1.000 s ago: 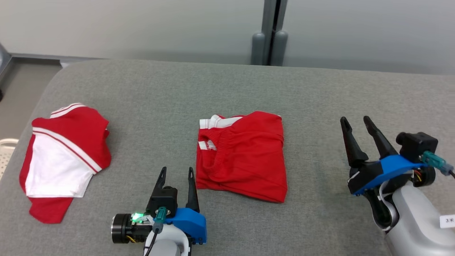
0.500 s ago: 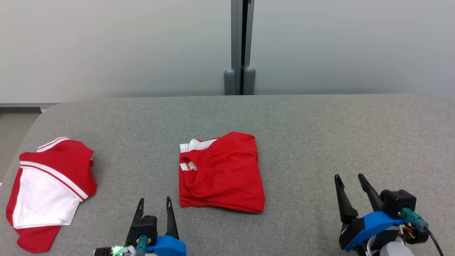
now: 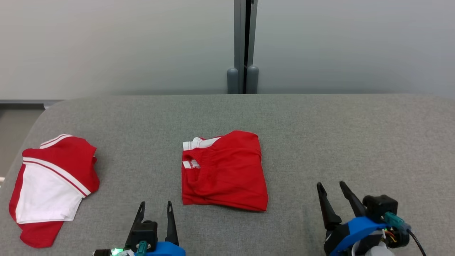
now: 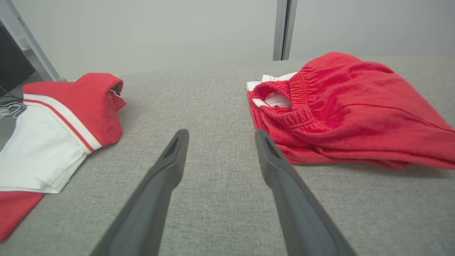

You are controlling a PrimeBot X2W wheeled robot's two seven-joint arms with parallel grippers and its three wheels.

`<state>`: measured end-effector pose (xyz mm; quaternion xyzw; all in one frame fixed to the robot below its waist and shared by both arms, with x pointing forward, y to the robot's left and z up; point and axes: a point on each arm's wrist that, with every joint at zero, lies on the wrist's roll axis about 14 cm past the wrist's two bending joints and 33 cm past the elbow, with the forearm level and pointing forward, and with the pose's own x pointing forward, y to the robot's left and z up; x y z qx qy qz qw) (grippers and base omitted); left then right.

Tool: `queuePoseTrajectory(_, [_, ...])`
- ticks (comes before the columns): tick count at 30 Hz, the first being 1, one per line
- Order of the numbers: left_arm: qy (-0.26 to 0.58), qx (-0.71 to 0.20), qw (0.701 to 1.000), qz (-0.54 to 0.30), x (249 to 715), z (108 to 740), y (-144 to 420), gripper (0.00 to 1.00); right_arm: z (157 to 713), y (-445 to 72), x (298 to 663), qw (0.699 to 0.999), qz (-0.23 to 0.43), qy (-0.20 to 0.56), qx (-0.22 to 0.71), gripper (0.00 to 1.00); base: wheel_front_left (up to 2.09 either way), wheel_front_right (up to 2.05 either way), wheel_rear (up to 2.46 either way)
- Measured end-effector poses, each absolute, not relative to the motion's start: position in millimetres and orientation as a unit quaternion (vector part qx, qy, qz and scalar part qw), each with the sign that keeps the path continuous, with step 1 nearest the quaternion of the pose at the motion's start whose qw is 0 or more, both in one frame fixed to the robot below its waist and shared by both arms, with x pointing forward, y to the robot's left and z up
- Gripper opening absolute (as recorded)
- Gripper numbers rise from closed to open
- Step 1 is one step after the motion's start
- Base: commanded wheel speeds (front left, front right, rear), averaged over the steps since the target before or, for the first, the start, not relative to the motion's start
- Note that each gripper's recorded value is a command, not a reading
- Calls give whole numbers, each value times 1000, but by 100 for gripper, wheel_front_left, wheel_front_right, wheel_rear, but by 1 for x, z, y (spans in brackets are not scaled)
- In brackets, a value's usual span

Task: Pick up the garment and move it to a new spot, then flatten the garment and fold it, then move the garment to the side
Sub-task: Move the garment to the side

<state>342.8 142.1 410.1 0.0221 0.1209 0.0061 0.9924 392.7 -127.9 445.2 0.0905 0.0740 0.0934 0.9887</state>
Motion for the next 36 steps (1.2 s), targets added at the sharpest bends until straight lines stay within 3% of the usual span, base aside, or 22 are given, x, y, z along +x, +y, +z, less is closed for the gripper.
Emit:
queuePoseTrajectory(8, [116, 20, 993, -7, 358, 413, 132, 100, 446, -77, 433, 976, 158, 84, 126, 100, 0, 0, 0])
queuePoseTrajectory(19, [153, 19, 987, 47, 344, 394, 156, 100, 396, -12, 462, 940, 210, 181, 198, 100, 0, 0, 0])
queuePoseTrajectory(20, [156, 19, 986, 49, 343, 392, 157, 100, 392, -10, 462, 938, 209, 189, 204, 84, 0, 0, 0])
queuePoseTrajectory(21, [157, 20, 986, 50, 343, 392, 157, 100, 390, -8, 463, 936, 210, 193, 208, 48, 0, 0, 0])
queuePoseTrajectory(22, [159, 20, 986, 52, 343, 391, 158, 100, 389, -7, 465, 935, 213, 196, 207, 5, 0, 0, 0])
queuePoseTrajectory(23, [160, 20, 985, 53, 343, 390, 159, 100, 389, -6, 467, 934, 215, 196, 208, 0, 0, 0, 0])
queuePoseTrajectory(28, [156, 20, 987, 42, 350, 391, 152, 100, 392, -13, 471, 934, 210, 191, 215, 0, 0, 0, 0])
queuePoseTrajectory(36, [149, 16, 987, -55, 377, 390, 96, 100, 402, -77, 463, 953, 149, 167, 206, 0, 0, 0, 0])
